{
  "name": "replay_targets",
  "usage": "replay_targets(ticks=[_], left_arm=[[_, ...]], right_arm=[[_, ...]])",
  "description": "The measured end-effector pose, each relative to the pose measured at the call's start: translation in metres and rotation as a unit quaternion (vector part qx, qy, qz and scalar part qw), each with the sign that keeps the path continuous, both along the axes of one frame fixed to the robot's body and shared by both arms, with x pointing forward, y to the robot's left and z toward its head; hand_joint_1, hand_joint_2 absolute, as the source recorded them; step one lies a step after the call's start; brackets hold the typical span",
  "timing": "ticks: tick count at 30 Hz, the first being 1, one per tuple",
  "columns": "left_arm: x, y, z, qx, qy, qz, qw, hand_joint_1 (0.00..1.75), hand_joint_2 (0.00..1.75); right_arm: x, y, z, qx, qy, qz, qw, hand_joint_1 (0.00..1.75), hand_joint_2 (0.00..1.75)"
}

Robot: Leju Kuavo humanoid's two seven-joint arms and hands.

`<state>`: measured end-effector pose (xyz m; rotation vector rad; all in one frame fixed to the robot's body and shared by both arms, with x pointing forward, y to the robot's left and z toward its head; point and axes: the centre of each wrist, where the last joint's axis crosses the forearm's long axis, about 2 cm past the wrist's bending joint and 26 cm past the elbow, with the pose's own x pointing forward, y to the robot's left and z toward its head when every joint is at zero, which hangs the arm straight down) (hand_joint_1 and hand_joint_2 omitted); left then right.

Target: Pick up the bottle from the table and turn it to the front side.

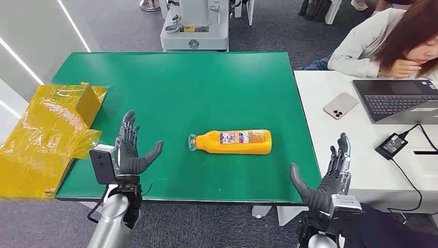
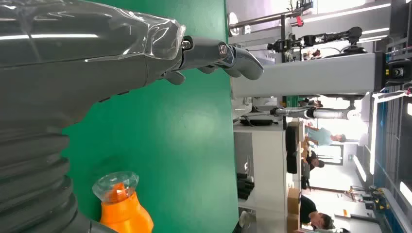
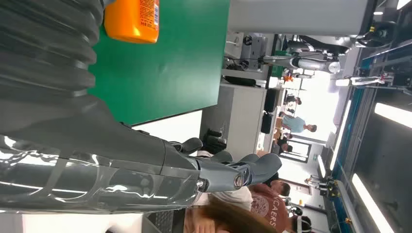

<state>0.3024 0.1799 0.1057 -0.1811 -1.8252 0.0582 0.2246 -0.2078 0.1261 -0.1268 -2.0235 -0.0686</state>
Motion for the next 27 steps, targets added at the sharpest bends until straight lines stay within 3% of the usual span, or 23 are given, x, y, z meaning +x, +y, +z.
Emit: replay_targets(ticks=[7,13,27], left_arm=[[0.003,-0.002,0.001,0.001,0.000,-0.007,1.000,0.00,1.75],[0.004,-0.007,-0.001,0.002,0.002,-0.021,1.000,0.00,1.75],[0.010,-0.017,0.001,-0.001,-0.003,-0.046,0.999,0.00,1.75]], right_arm=[[0.008,0.000,0.004,-0.046,0.011,-0.008,0.999,0.00,1.75],[0.039,0.000,0.008,-0.150,0.030,-0.002,0.988,0.00,1.75],[0.121,0.008,0.001,-0.354,0.104,0.103,0.924,0.00,1.75]])
